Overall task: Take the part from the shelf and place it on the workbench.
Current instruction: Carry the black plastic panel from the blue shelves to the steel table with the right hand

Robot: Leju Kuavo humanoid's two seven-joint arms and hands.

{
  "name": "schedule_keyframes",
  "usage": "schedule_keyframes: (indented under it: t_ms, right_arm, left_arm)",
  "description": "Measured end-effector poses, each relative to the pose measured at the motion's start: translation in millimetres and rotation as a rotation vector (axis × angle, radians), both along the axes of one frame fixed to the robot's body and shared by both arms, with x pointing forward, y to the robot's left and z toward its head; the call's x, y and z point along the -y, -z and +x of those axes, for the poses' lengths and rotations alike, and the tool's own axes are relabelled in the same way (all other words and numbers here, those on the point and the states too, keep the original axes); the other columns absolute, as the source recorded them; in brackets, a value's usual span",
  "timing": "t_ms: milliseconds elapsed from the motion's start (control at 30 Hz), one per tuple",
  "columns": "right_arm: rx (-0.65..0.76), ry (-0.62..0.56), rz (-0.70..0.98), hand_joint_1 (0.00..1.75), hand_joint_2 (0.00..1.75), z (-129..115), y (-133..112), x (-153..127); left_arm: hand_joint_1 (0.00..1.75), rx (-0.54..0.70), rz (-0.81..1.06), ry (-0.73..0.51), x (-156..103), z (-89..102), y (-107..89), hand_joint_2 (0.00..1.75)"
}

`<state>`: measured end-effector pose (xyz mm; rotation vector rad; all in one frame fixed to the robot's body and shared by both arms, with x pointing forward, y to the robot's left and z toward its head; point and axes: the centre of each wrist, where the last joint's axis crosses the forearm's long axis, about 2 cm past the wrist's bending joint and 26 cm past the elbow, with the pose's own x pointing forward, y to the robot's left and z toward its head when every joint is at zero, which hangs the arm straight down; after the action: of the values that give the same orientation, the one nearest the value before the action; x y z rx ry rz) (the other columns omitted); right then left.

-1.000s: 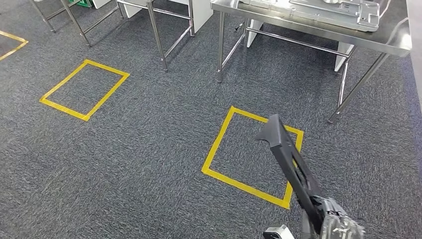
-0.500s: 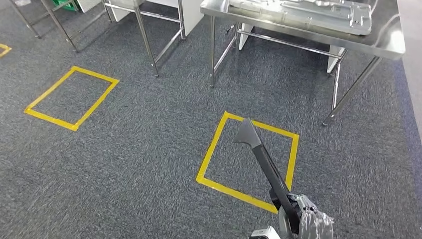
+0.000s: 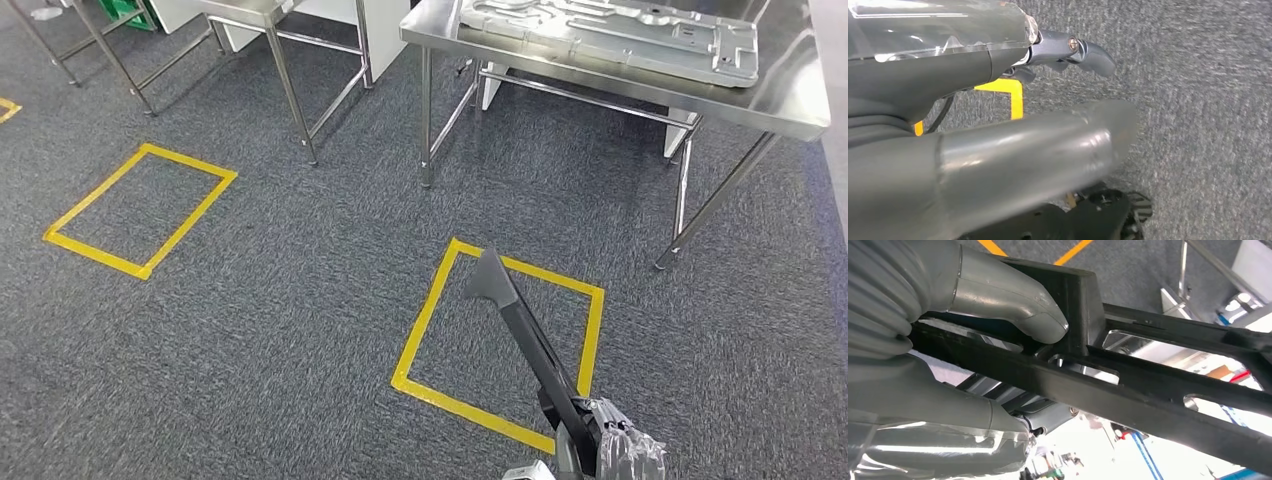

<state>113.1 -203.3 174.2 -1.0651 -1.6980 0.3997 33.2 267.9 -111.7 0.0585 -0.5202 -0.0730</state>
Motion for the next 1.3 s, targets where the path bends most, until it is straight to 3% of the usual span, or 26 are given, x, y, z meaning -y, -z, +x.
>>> schedule_keyframes:
  t_ms: [800, 1167, 1300]
  right_arm:
    - [0.04, 0.05, -0.042, 1.75, 1.75, 9, -10, 4]
    - [0.144, 0.095, -0.23, 1.75, 1.75, 69, -31, 41]
    - [0.149, 0.104, -0.373, 1.75, 1.75, 94, -39, 50]
  left_arm:
    - [0.0, 0.0, -0.003, 0.025, -2, -1.2, 0.2, 0.0]
    - [0.0, 0.067, 0.007, 0.134, -5, 11.4, -1.0, 0.0]
    - [0.0, 0.064, 0.012, 0.167, -7, 8.7, -0.6, 0.0]
